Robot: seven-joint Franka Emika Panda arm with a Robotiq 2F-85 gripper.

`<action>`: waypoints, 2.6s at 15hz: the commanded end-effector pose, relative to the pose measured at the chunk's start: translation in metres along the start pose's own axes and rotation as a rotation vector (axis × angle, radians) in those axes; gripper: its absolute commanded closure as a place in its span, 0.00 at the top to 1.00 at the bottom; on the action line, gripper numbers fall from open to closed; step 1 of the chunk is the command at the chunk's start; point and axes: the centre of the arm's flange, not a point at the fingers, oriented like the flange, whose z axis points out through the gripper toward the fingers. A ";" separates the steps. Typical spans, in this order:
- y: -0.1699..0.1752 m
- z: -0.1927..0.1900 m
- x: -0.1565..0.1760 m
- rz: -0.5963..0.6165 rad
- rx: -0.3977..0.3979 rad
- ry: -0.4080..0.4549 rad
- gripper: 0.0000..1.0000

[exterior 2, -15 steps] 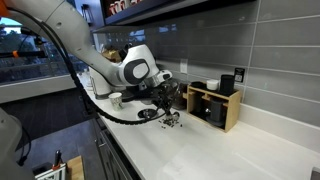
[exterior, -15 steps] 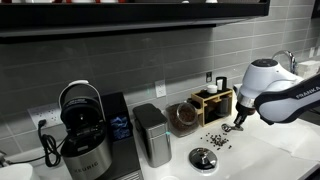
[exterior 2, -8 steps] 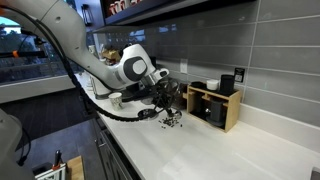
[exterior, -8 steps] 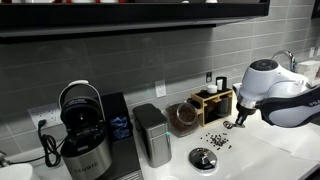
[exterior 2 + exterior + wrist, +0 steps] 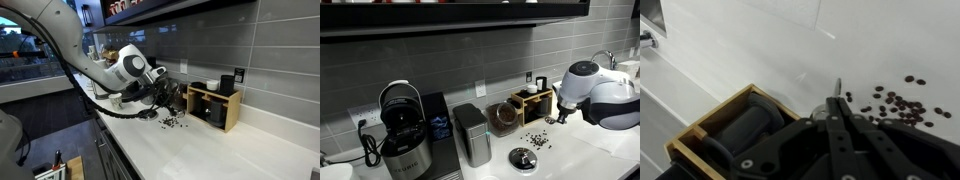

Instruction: Remove the measuring spoon from the container, and spill off the contents

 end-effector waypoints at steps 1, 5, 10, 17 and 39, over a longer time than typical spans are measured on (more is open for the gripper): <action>-0.004 -0.001 -0.009 0.053 0.037 -0.010 0.01; 0.006 0.026 -0.016 0.233 0.205 -0.037 0.01; 0.028 0.057 -0.038 0.481 0.380 -0.008 0.01; 0.044 0.075 -0.060 0.835 0.530 0.057 0.01; 0.049 0.143 -0.098 1.521 0.676 -0.034 0.01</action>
